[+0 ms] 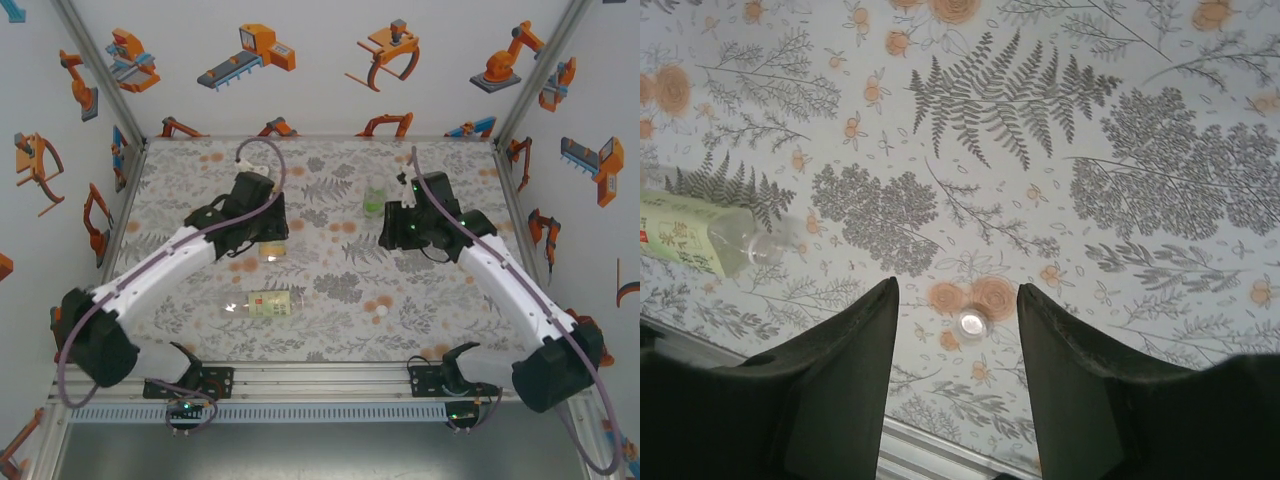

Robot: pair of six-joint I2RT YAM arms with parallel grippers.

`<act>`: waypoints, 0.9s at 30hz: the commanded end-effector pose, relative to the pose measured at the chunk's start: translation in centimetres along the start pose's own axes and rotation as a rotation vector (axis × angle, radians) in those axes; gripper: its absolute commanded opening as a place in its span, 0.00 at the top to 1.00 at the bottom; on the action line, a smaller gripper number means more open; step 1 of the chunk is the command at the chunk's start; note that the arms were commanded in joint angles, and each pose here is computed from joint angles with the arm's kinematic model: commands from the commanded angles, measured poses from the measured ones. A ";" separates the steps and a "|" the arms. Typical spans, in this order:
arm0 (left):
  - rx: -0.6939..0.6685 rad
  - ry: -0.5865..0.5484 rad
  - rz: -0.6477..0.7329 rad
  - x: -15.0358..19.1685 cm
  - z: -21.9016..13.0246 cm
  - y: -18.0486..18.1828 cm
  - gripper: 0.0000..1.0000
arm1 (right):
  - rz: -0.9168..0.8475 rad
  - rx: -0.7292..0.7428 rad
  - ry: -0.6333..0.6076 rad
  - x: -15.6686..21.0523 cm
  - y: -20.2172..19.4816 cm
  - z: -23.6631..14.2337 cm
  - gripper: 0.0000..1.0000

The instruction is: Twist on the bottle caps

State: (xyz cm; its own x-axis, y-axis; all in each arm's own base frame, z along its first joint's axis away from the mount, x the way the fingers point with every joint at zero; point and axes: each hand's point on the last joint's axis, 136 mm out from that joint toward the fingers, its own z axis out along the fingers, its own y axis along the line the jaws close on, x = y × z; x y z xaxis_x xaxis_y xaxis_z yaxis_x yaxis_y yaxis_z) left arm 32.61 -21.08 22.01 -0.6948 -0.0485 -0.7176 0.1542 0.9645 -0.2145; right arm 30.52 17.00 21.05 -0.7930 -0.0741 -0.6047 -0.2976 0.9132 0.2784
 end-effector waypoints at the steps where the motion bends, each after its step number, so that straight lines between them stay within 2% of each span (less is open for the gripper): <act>1: -0.014 -0.060 0.002 -0.5 -2.1 2.0 0.85 | -0.032 -0.037 -0.035 -2.8 2.6 1.5 0.52; 10: -0.030 -0.094 0.010 1.0 -6.1 4.9 0.97 | -0.132 -0.040 0.056 -5.5 7.4 10.1 0.54; 19: -0.001 -0.158 0.012 1.4 -8.2 5.7 1.00 | -0.199 -0.039 0.115 -7.2 10.6 17.5 0.54; 27: 0.007 -0.190 0.011 2.0 -9.6 6.4 1.00 | -0.222 -0.060 0.098 -9.2 12.4 23.0 0.54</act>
State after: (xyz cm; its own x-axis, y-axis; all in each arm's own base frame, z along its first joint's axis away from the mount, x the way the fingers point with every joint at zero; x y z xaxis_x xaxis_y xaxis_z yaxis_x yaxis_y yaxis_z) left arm 25.83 -13.19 25.55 -0.5608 -0.0969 -0.8223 0.1684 0.9590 -0.2279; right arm 45.42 37.11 12.52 -0.7737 -0.2936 -0.5614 -0.4769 0.8532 0.2111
